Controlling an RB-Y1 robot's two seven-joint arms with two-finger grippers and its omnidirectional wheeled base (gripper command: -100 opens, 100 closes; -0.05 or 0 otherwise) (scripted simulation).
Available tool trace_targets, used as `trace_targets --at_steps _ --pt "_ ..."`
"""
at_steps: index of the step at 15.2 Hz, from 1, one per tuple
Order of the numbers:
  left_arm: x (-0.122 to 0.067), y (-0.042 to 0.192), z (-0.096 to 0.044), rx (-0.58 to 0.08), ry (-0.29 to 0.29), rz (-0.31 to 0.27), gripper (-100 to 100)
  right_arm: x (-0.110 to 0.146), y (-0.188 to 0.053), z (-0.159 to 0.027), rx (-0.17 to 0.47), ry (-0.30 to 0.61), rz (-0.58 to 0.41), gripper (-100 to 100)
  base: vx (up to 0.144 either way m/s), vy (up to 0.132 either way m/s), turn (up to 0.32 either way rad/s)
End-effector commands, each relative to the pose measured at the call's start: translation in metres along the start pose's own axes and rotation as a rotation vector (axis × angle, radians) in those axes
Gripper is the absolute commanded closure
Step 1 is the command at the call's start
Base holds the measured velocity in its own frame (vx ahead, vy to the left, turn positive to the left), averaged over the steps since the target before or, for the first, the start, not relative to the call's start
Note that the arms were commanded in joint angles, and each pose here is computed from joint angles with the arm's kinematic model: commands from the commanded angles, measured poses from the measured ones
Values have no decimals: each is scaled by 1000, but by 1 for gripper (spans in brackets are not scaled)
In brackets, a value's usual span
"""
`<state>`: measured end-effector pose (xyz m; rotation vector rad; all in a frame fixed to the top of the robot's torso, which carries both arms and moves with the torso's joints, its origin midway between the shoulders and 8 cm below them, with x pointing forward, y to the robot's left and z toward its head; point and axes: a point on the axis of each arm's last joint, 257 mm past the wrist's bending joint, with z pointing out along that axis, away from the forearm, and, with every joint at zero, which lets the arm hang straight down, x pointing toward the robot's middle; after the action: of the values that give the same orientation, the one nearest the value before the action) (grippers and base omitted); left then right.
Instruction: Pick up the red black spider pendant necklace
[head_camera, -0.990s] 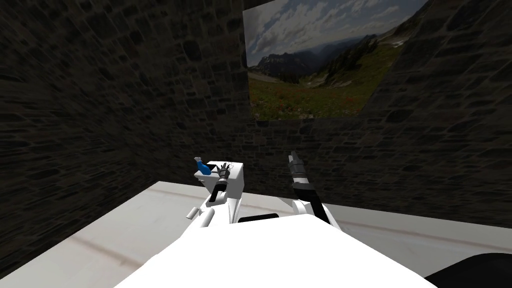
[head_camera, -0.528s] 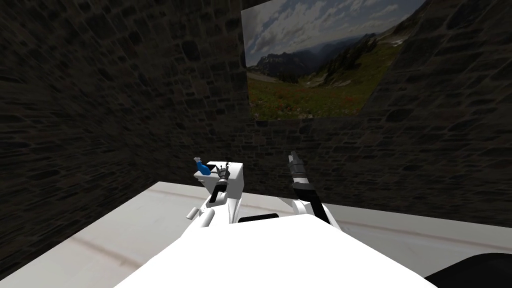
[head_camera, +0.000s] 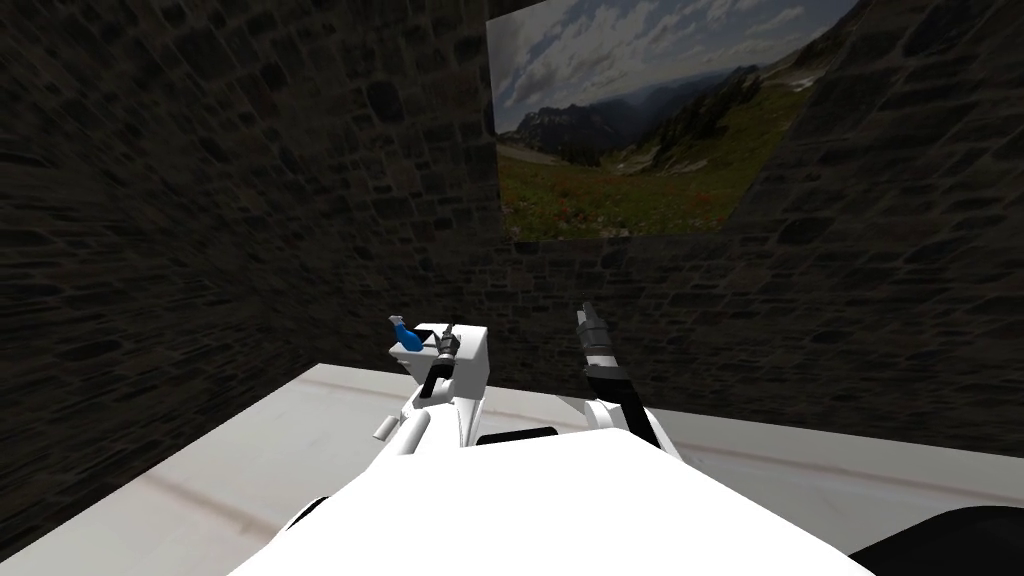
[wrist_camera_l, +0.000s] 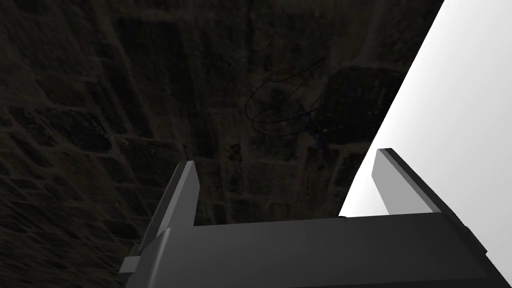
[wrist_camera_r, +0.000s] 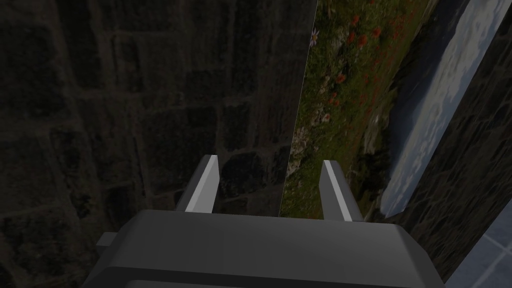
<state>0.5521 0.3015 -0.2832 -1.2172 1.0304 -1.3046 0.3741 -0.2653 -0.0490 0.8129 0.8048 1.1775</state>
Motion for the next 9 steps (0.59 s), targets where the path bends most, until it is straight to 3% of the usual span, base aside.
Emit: trace_targets --at_steps 1,3,4,5,7,8,9 --pt "-1 -4 9 -6 -1 -2 -100 0 0 0 0 0 0 0 21 16 11" --pt "-2 -7 15 -11 -2 -4 -100 0 0 0 0 0 0 0 19 16 8" --pt "-1 -5 12 -7 -1 -2 -100 0 0 0 0 0 0 0 11 10 0" --pt "-3 -22 27 10 4 4 -100 0 0 0 0 0 0 0 0 -20 12" --pt "-3 -28 31 15 5 5 -100 0 0 0 0 0 0 0 -1 -41 15" --pt "-2 -22 26 12 4 3 -100 0 0 0 0 0 0 0 2 -22 8" --pt "-2 -23 27 12 4 4 100 0 0 0 0 0 0 0 1 -8 2"
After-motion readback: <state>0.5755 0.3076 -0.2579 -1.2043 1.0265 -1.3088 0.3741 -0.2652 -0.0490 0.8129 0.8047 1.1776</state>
